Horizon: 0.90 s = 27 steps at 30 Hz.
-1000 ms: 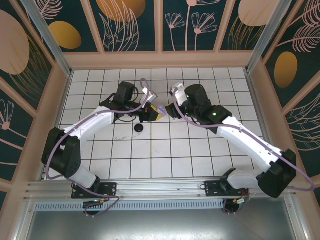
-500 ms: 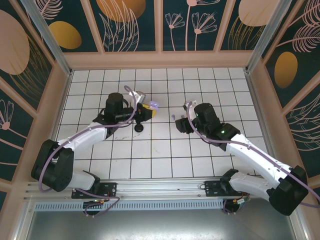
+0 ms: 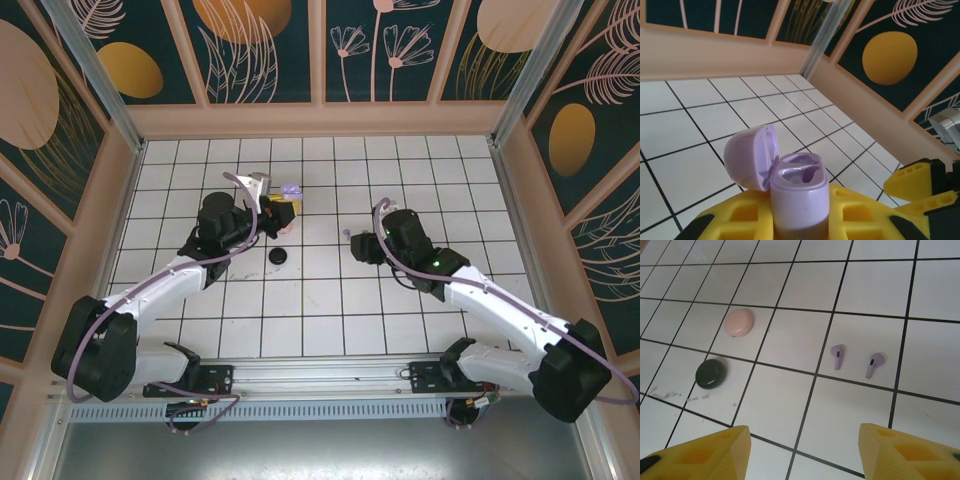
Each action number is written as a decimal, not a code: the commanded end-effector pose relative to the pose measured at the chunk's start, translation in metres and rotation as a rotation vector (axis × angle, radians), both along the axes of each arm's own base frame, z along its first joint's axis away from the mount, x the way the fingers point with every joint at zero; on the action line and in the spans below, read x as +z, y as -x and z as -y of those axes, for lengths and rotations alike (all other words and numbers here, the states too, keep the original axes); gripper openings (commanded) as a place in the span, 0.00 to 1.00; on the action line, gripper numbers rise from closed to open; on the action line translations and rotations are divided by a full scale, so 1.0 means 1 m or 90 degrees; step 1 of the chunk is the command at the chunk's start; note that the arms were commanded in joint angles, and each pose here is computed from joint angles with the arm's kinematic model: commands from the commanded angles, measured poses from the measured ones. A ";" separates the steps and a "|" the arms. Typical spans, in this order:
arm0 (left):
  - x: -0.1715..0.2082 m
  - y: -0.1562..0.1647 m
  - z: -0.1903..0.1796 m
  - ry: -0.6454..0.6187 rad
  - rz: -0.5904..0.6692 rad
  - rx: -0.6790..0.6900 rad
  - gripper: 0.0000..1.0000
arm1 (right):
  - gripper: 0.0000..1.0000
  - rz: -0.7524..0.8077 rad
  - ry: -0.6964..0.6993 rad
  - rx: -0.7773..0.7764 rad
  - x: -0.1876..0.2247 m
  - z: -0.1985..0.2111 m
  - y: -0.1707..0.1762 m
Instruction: Insert wireless bluetooth earbuds into charging case
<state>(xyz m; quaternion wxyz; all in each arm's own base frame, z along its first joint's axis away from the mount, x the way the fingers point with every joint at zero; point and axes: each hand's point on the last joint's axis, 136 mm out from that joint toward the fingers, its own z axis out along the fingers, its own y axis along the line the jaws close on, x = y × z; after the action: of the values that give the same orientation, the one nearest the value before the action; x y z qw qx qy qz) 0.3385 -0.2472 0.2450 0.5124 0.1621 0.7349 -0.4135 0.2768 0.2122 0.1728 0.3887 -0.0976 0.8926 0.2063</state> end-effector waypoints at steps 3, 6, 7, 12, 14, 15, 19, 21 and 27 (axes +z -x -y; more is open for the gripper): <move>0.021 -0.002 -0.004 0.028 0.049 0.020 0.00 | 0.59 0.013 -0.036 -0.062 0.026 -0.001 -0.017; 0.025 0.001 0.002 0.041 0.060 -0.005 0.00 | 0.60 0.009 -0.035 -0.075 0.029 -0.002 -0.023; 0.026 0.001 0.002 0.046 0.061 -0.005 0.00 | 0.60 0.006 -0.032 -0.079 0.029 -0.003 -0.025; 0.026 0.001 -0.002 0.074 0.069 0.011 0.00 | 0.60 -0.013 -0.005 -0.103 0.025 -0.005 -0.037; 0.025 0.000 0.000 0.079 0.068 0.003 0.00 | 0.60 -0.016 0.005 -0.112 0.023 -0.004 -0.040; 0.025 0.000 0.002 0.085 0.065 -0.003 0.00 | 0.60 -0.019 0.009 -0.115 0.022 -0.004 -0.042; 0.027 0.001 0.009 0.113 0.064 -0.030 0.00 | 0.60 -0.027 0.023 -0.119 0.016 -0.005 -0.047; 0.028 0.001 0.010 0.121 0.067 -0.036 0.00 | 0.60 -0.036 0.035 -0.118 0.011 -0.006 -0.050; 0.036 0.001 0.013 0.124 0.086 -0.047 0.00 | 0.60 -0.066 0.069 -0.107 -0.005 -0.012 -0.063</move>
<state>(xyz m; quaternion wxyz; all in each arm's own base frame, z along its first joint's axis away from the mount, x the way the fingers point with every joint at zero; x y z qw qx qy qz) 0.3419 -0.2564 0.2573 0.5380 0.1504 0.6830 -0.4706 0.3325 0.2256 0.1690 0.3597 -0.0279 0.9216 0.1434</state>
